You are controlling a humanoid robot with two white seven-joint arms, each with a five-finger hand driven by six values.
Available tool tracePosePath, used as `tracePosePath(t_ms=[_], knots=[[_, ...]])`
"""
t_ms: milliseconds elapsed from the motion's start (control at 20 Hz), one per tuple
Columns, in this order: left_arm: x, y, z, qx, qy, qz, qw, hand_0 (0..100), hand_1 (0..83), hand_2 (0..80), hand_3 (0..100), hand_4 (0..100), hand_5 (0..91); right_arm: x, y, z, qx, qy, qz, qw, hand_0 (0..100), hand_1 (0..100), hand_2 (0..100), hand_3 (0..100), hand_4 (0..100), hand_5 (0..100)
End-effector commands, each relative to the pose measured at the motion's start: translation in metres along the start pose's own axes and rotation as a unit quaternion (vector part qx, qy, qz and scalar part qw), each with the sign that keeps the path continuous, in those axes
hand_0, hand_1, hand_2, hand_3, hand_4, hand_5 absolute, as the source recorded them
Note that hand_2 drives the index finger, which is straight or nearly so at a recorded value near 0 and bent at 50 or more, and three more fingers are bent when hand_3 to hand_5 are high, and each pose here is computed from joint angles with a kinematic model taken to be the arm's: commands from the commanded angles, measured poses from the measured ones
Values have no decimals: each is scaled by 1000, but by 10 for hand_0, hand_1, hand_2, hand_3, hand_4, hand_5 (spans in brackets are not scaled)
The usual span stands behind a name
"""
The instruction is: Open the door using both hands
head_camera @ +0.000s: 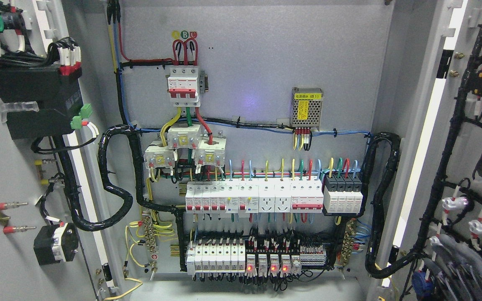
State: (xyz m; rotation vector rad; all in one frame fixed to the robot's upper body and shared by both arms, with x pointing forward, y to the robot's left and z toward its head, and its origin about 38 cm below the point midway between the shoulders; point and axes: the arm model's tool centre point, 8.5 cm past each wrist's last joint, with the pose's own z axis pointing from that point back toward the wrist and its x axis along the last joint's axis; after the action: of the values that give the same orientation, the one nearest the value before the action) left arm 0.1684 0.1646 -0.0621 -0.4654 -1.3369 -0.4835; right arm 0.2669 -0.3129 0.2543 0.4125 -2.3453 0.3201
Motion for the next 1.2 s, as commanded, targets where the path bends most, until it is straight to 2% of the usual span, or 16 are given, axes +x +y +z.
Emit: tracePosePath(t_ms=[0, 751, 1152], knots=[[100, 1, -26, -21, -139, -34, 990, 0, 0, 0, 0, 0, 0, 6, -7, 2, -6, -2, 13, 1000, 0, 0, 0, 0, 0, 0], [222, 23, -63, -46, -301, -123, 944, 0, 0, 0, 0, 0, 0, 5, -6, 5, -6, 2, 12, 1000, 0, 0, 0, 0, 0, 0], [260, 40, -53, -53, -340, -180, 922, 0, 0, 0, 0, 0, 0, 4, -1, 12, 7, 7, 8, 1000, 0, 0, 0, 0, 0, 0]])
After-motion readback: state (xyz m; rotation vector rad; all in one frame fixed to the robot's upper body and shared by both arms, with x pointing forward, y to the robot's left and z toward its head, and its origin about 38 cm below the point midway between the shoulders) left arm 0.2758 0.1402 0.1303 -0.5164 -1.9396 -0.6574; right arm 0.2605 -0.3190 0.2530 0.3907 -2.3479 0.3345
